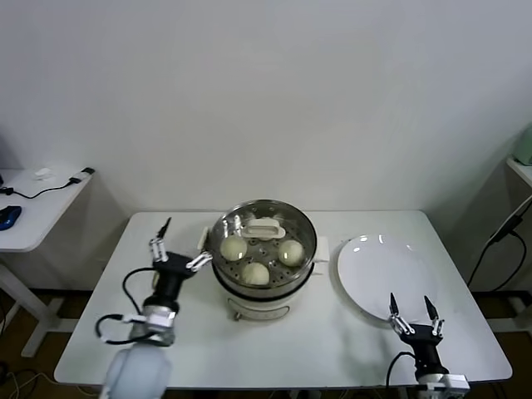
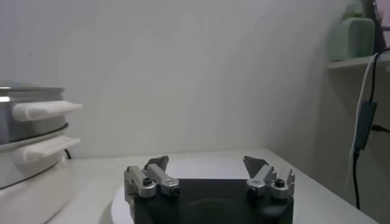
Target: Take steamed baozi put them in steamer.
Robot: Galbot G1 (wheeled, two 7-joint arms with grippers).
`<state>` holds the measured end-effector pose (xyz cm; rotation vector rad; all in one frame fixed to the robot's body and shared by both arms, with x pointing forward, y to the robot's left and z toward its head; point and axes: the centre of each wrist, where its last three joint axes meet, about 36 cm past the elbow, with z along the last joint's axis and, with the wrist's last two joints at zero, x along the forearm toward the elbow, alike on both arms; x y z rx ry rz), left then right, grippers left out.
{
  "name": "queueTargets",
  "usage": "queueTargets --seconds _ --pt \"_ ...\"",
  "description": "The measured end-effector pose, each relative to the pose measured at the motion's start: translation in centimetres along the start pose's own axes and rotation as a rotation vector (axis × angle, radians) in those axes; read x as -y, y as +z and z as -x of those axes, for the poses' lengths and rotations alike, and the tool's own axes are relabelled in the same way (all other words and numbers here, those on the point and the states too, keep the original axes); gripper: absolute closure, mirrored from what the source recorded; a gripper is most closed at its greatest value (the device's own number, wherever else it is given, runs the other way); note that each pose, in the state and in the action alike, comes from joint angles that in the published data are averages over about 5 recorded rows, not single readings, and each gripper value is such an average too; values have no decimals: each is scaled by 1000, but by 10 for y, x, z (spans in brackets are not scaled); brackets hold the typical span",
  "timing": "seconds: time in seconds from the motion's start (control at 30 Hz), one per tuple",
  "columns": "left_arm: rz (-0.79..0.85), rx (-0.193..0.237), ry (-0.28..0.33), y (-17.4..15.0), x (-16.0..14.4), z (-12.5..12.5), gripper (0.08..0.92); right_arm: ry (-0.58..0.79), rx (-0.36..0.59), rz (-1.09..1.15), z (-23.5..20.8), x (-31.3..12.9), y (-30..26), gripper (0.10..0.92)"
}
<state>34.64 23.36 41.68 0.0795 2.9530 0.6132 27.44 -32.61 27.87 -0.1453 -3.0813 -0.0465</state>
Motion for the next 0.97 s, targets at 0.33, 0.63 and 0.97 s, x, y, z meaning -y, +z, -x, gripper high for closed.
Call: queueTargets --seconds 0.33,0.63,0.97 --pt "-241 -97 -61 87 -39 -33 177 15 -10 8 -4 -7 10 200" --pt "-317 -134 -70 124 -37 -63 177 0 -24 8 -8 -8 13 200" --pt "-346 -148 -55 136 -29 -80 177 -17 -31 11 -9 -11 14 200"
